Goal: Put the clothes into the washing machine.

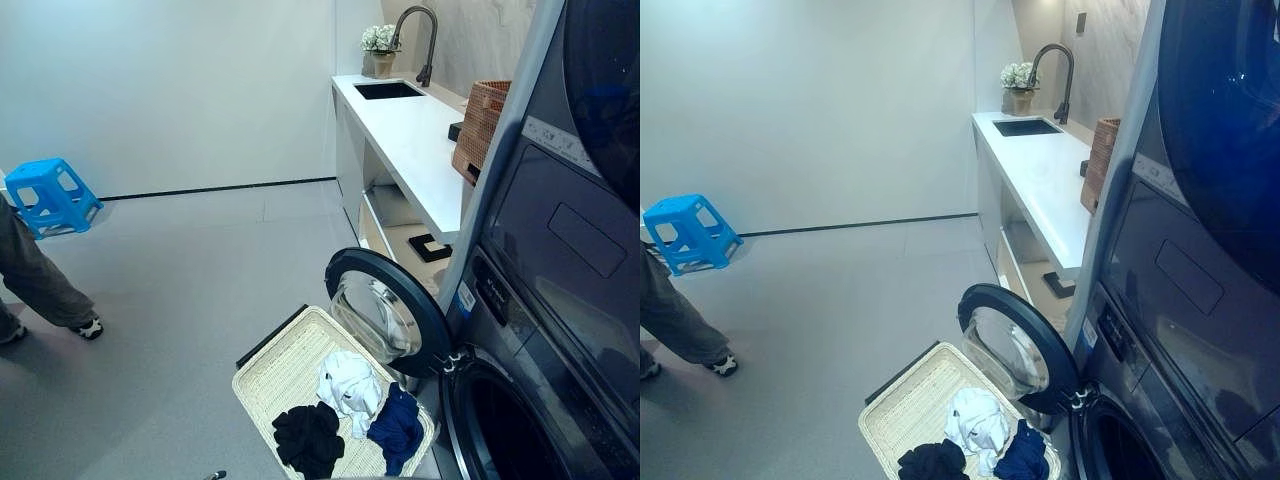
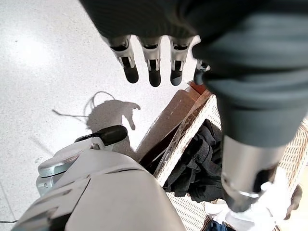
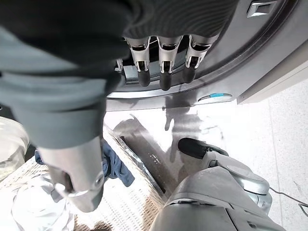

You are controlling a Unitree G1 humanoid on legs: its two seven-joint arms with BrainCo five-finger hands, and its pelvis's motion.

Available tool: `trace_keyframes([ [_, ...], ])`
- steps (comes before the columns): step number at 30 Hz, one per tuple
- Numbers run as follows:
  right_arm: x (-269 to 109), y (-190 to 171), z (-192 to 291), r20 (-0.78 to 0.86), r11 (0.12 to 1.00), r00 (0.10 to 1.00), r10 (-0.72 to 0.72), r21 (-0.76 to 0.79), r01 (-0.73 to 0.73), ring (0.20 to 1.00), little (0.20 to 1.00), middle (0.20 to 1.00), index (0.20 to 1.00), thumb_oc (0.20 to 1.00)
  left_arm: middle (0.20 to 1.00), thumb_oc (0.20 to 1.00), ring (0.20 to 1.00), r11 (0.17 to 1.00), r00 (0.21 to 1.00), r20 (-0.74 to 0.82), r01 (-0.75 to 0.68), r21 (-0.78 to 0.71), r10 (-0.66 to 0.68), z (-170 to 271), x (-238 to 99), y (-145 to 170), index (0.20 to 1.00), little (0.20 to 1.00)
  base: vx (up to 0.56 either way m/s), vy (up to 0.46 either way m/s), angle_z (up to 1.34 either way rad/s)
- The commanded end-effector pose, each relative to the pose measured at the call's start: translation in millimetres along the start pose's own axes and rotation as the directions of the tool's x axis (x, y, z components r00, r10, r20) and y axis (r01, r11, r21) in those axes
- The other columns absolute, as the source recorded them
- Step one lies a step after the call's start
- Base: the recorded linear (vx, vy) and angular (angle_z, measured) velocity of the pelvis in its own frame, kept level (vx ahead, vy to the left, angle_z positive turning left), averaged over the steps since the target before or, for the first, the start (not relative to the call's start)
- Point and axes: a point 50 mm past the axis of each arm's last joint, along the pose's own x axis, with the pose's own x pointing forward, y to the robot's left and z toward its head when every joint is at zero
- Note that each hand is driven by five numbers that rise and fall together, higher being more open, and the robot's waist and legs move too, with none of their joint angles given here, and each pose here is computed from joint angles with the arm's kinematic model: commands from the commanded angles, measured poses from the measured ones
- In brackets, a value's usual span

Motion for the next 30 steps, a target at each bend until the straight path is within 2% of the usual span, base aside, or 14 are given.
trace_keyframes([
  [1,3.3,5.5,24.8,0.04,1.0,0.999,0.007,0.012,-0.007,1.0,1.0,1.0,1.0,1.0,1.0,1.0,1.0,1.0,0.998,0.054,-0.013,0.013,0.012,26.9,7.3,6.1,1.0,1.0,0.0,0.0,0.0],
  [30,3.3,6.4,23.4,0.036,1.0,0.999,0.009,0.008,-0.01,1.0,1.0,1.0,1.0,1.0,1.0,1.0,1.0,1.0,0.999,0.048,-0.003,-0.009,0.004,24.8,6.8,6.2,1.0,1.0,0.0,0.0,0.0],
])
